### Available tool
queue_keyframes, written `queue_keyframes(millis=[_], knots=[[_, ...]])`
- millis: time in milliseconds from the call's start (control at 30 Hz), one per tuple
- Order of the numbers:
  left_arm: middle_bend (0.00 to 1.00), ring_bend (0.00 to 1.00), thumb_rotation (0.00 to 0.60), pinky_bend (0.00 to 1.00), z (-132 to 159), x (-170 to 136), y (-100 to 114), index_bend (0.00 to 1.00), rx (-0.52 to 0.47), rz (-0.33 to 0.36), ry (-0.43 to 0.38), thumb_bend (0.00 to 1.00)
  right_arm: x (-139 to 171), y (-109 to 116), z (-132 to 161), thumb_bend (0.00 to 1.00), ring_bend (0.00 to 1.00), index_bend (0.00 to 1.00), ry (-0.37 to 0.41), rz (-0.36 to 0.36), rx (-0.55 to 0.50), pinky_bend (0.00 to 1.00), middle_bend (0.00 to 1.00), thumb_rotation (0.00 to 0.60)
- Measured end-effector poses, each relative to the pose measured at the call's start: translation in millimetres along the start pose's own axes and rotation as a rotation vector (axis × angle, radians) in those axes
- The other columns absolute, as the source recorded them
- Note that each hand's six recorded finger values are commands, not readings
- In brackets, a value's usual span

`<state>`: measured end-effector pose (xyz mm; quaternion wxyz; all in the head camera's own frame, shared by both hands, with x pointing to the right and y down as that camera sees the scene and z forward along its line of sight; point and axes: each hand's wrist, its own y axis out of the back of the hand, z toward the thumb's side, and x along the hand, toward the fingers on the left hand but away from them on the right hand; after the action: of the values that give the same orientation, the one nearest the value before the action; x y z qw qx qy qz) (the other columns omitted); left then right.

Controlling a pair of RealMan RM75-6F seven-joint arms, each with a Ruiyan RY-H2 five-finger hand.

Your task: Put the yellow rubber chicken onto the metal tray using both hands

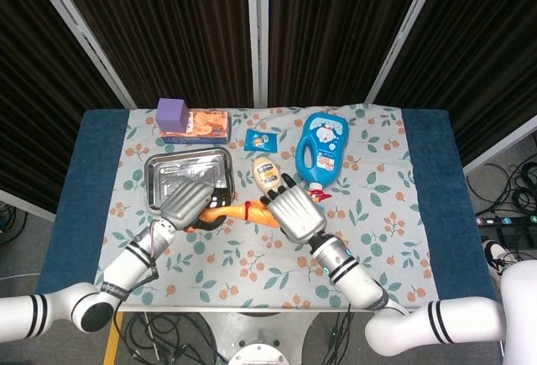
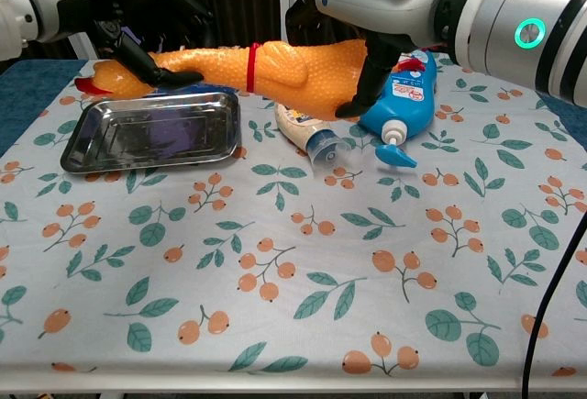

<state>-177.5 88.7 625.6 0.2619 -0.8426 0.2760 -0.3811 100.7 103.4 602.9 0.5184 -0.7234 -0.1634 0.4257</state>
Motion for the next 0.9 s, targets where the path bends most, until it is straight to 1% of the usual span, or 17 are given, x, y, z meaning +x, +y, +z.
queue_keyframes(millis=[100,233,300,367,400,467,500,567,633,667,700,800,833,900], knots=[[0.78,0.7,0.6,0.84,-1.1,0.5,-1.2,0.74,-0.002,-0.001,0.003,0.71,1.3,-2.2,2.8,0.64,0.68,1.0,0.008,0.006,0.001,0.24,0.95,0.6],[0.78,0.7,0.6,0.84,-1.4,0.6,-1.4,0.74,-0.003,0.001,0.004,0.71,1.6,-3.1,3.7,0.65,0.69,1.0,0.01,0.007,-0.001,0.25,0.95,0.6],[0.78,0.7,0.6,0.84,-1.3,0.2,-1.4,0.74,-0.004,0.001,0.003,0.71,1.4,-2.5,3.5,0.63,0.68,1.0,0.009,0.004,-0.009,0.24,0.93,0.6],[0.78,0.71,0.6,0.84,-1.6,-0.5,-1.4,0.74,-0.004,0.001,0.003,0.71,1.4,-1.4,1.7,0.58,0.64,0.95,0.004,0.001,-0.02,0.22,0.87,0.6],[0.78,0.71,0.6,0.84,-2.1,-1.1,-1.8,0.74,-0.004,0.0,0.004,0.71,1.5,0.3,-0.6,0.52,0.59,0.88,-0.002,-0.005,-0.025,0.21,0.81,0.6],[0.78,0.7,0.6,0.84,-3.3,-1.9,-2.4,0.74,-0.005,-0.002,0.006,0.71,1.8,3.5,-4.0,0.39,0.47,0.69,-0.012,-0.019,-0.032,0.19,0.7,0.6],[0.78,0.7,0.6,0.84,-4.0,-2.2,-2.7,0.74,-0.005,-0.003,0.008,0.71,2.2,5.7,-7.0,0.33,0.41,0.58,-0.021,-0.029,-0.036,0.17,0.63,0.6],[0.78,0.7,0.6,0.84,-5.4,-2.5,-3.1,0.74,-0.005,-0.004,0.011,0.71,3.0,8.4,-11.1,0.18,0.25,0.31,-0.031,-0.037,-0.037,0.15,0.44,0.6],[0.78,0.7,0.6,0.84,-6.9,-2.9,-3.3,0.74,-0.004,-0.003,0.014,0.71,4.0,11.3,-15.6,0.08,0.16,0.14,-0.042,-0.042,-0.037,0.13,0.3,0.6],[0.78,0.7,0.6,0.84,-7.8,-3.2,-3.2,0.74,-0.002,-0.002,0.015,0.71,4.5,12.4,-17.4,0.04,0.12,0.08,-0.046,-0.044,-0.038,0.12,0.24,0.6],[0.78,0.7,0.6,0.84,-9.2,-3.6,-3.4,0.74,0.001,-0.002,0.018,0.71,5.3,13.7,-19.8,0.01,0.09,0.02,-0.052,-0.045,-0.042,0.1,0.17,0.6],[0.78,0.7,0.6,0.84,-14.2,-5.4,-3.6,0.74,0.005,-0.001,0.028,0.71,7.8,16.9,-26.3,0.0,0.05,0.0,-0.067,-0.05,-0.056,0.09,0.04,0.6],[0.78,0.7,0.6,0.84,-15.7,-5.9,-3.5,0.73,0.003,-0.001,0.032,0.71,8.7,18.0,-28.7,0.0,0.04,0.0,-0.071,-0.052,-0.06,0.08,0.01,0.6],[0.78,0.7,0.6,0.84,-19.9,-7.1,-2.9,0.73,-0.004,0.002,0.042,0.71,11.2,20.8,-35.1,0.0,0.04,0.0,-0.083,-0.057,-0.07,0.08,0.0,0.6]])
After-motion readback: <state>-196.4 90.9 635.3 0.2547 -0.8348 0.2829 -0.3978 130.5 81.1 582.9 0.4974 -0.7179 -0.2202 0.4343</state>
